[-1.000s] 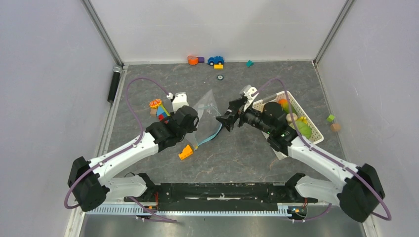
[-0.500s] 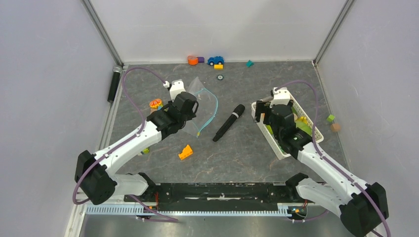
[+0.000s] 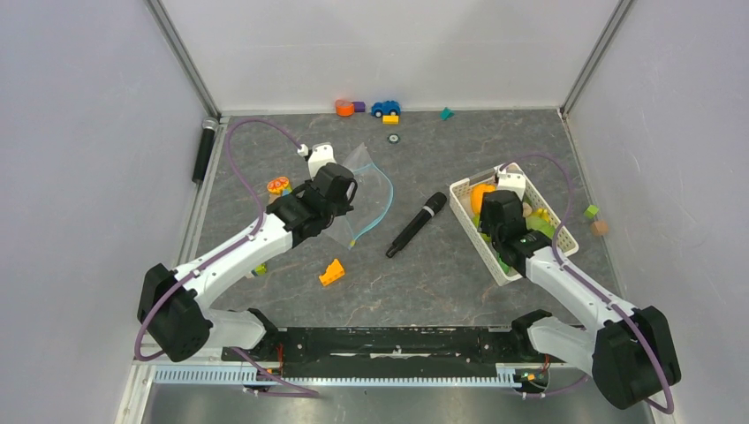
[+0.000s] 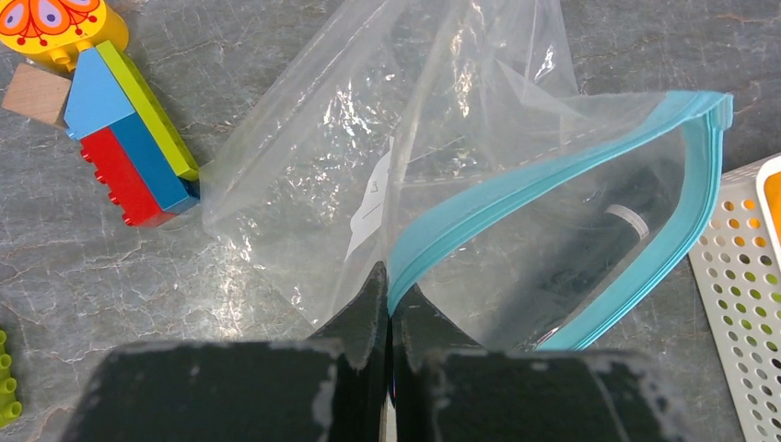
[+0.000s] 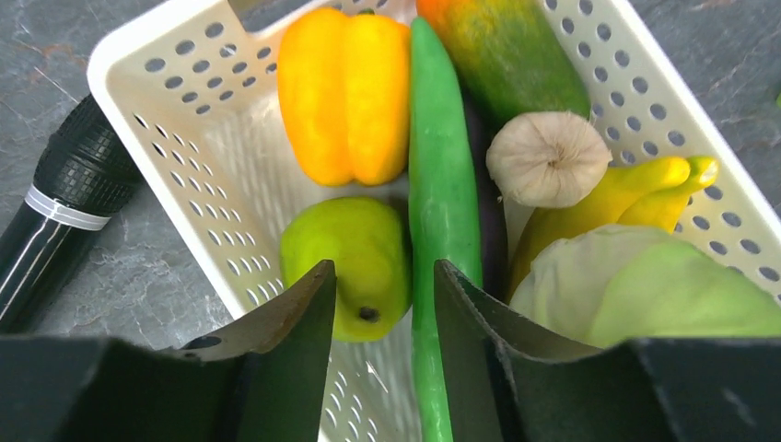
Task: Place the food in the zip-top bag and seal the zipper
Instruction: Pick up the fake fruit from the bin.
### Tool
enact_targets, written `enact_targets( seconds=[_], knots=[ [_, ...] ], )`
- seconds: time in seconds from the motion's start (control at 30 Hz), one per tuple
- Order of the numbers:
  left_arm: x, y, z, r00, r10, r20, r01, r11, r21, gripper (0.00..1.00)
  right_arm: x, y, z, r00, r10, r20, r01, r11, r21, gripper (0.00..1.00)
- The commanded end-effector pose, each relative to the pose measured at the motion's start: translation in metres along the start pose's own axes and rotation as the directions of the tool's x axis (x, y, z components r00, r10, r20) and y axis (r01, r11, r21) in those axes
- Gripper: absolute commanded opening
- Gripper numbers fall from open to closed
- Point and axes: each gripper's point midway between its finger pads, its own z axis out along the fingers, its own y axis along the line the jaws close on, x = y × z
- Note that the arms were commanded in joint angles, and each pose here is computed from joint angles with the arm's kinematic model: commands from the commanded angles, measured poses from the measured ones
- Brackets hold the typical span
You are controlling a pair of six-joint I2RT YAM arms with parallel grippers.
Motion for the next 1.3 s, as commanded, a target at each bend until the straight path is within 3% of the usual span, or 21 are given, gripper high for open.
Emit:
enact_targets(
  seconds=[0.0,0.27,0.43,0.63,1.27],
  knots=[
    [-0.013,-0.003,-0.003,0.999,-0.002,0.044,0.001,1.0,0.025,0.02,0.004,0.001,0.004,1.0,0.015,0.006,-0.015,1.0,-0.005,0.45],
    [-0.01,-0.007,-0.002,0.999,-0.009,0.034,0.007,0.999,0.044,0.02,0.008,0.004,0.011,1.0,0.007,0.009,-0.007,1.0,-0.014,0.36],
    [-0.009,-0.01,-0.001,1.0,-0.01,0.024,0.008,0.998,0.058,0.02,0.007,0.007,0.012,0.999,0.023,0.023,-0.022,0.999,-0.026,0.23],
    [-0.008,-0.011,-0.001,1.0,-0.005,0.023,0.004,0.998,0.061,0.02,0.004,0.005,0.011,0.999,0.015,0.038,-0.014,1.0,-0.024,0.0],
    [-0.008,-0.017,-0.004,1.0,-0.02,0.017,0.018,0.995,0.099,0.02,-0.069,-0.012,-0.033,0.953,0.004,0.304,0.007,0.999,-0.033,0.0]
  ],
)
